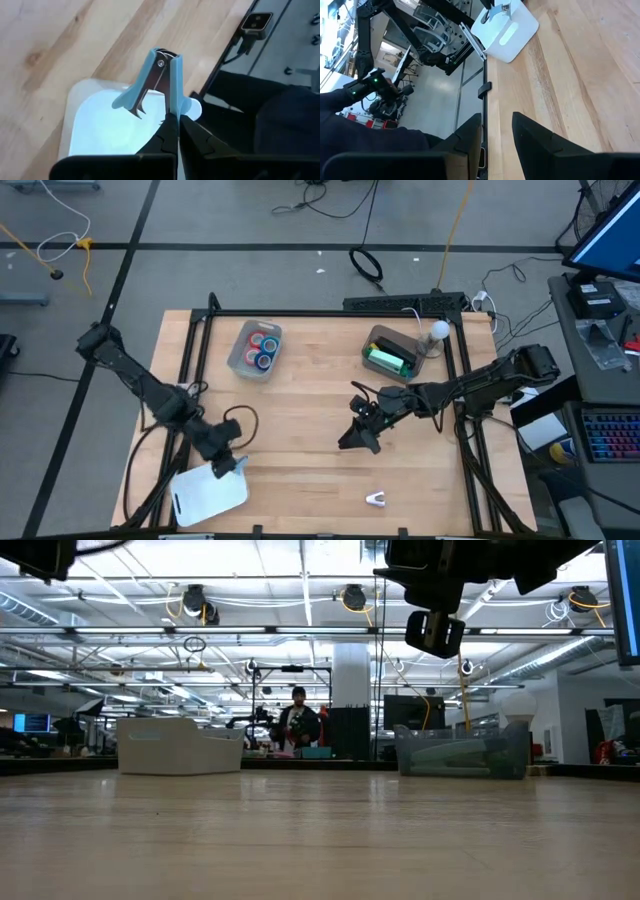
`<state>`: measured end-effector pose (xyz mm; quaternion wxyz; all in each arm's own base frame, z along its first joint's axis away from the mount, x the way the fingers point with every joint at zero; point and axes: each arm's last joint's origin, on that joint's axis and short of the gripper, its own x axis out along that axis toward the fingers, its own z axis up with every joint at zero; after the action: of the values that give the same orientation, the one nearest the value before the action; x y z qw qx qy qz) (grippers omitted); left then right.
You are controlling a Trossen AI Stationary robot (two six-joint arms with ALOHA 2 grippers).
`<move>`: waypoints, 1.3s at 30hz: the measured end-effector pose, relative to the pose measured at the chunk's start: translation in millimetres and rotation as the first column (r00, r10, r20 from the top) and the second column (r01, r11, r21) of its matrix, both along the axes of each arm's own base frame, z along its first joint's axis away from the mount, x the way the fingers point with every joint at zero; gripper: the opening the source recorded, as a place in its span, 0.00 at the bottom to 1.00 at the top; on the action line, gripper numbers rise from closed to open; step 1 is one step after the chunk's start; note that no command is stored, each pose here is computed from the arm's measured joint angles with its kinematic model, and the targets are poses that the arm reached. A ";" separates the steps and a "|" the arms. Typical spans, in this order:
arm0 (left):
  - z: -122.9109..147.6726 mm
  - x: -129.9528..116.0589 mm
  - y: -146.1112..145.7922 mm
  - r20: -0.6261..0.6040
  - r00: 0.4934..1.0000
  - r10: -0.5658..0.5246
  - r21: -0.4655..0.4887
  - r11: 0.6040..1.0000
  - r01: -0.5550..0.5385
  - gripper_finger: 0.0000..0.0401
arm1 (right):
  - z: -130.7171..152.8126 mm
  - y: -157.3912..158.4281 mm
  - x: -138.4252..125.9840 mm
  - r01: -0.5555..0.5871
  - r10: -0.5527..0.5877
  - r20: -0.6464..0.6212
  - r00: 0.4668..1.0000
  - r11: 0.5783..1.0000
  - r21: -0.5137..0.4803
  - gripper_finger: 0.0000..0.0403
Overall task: Pick and place Stapler, Stapler remover, tape
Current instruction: Put the blue staple remover into the white bin
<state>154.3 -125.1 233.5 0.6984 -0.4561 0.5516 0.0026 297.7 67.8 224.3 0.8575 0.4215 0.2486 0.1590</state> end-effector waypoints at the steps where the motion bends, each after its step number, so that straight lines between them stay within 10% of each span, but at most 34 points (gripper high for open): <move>1: -0.8 -3.2 -3.4 -0.012 1.000 0.002 0.005 1.000 -0.002 0.00 | 0.2 -0.1 0.1 0.000 0.000 0.002 1.000 1.000 0.000 0.25; 20: 42.7 -25.0 -2.1 0.119 0.992 0.045 0.159 0.985 -0.064 0.00 | 0.6 -7.3 1.9 0.035 -0.035 0.003 0.999 0.999 0.007 0.25; 29: 15.5 -20.2 -36.4 -0.169 0.982 -0.080 0.127 0.987 0.102 0.00 | 0.5 -8.0 2.2 0.064 -0.064 0.010 0.998 0.998 -0.011 0.25; 39: -20.1 -15.8 -52.8 -0.316 0.949 -0.002 0.298 0.949 0.101 0.00 | 0.6 -11.1 3.0 0.085 -0.084 0.025 0.996 0.996 -0.039 0.25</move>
<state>138.4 -177.9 213.3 0.6654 -0.3197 0.6593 0.1428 300.7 56.8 225.0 0.8747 0.4124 0.2234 0.1223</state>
